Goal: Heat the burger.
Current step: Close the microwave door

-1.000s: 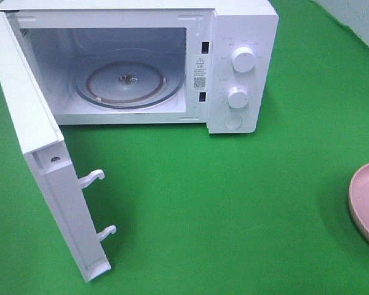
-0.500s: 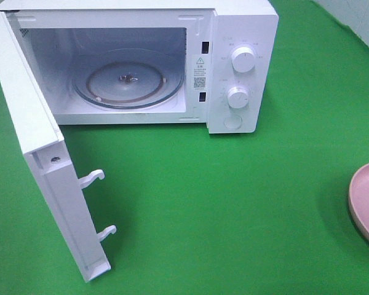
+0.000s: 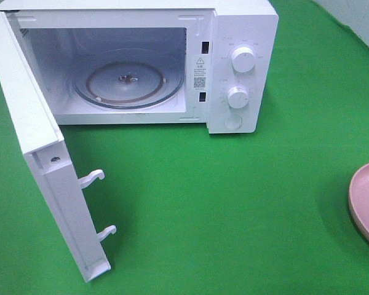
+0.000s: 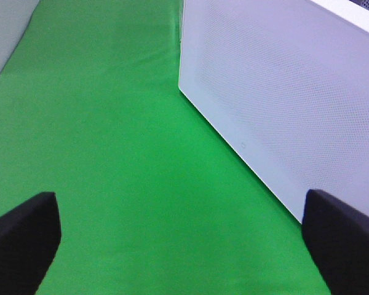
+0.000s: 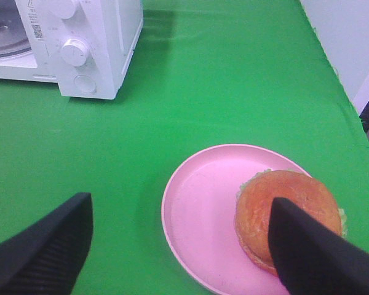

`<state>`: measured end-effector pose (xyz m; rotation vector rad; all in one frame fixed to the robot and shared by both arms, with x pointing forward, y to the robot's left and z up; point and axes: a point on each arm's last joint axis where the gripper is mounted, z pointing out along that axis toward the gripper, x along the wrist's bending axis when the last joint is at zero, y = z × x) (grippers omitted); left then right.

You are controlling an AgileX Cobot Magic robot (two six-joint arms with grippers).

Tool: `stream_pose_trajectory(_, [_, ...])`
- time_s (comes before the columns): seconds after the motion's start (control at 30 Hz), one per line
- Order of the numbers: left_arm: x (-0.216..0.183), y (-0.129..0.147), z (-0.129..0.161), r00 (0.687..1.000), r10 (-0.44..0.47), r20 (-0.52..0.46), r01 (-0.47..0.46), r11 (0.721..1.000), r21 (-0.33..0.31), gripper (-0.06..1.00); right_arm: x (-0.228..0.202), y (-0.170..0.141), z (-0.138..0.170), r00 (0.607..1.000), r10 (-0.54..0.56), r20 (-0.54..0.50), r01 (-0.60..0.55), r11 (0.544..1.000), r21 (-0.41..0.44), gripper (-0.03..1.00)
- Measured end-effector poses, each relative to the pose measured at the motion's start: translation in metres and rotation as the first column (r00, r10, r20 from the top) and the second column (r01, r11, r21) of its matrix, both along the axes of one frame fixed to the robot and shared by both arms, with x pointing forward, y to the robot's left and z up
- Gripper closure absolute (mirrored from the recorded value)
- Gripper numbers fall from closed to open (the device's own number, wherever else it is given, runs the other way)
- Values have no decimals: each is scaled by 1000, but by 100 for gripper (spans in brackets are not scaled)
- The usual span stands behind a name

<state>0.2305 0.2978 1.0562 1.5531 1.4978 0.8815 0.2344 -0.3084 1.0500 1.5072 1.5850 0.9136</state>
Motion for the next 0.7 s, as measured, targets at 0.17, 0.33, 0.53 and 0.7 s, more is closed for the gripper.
stream_pose_trajectory(0.17, [0, 0, 0, 1000, 0, 0, 0, 1000, 0, -5, 0, 0, 0, 1000, 0, 0, 0, 1000, 0, 21])
stream_pose_trajectory(0.33, [-1, 0, 3, 1000, 1, 18, -1, 1000, -11, -3, 0, 0, 0, 1000, 0, 0, 0, 1000, 0, 21])
stream_pose_trajectory(0.53, [1, -1, 17, 989, 5, 151, -1, 1000, -27, 14, 0, 0, 0, 1000, 0, 0, 0, 1000, 0, 21])
stream_pose_trajectory(0.7, [3, 0, 23, 976, 9, 218, -2, 999, -32, 44, 0, 0, 0, 1000, 0, 0, 0, 1000, 0, 21])
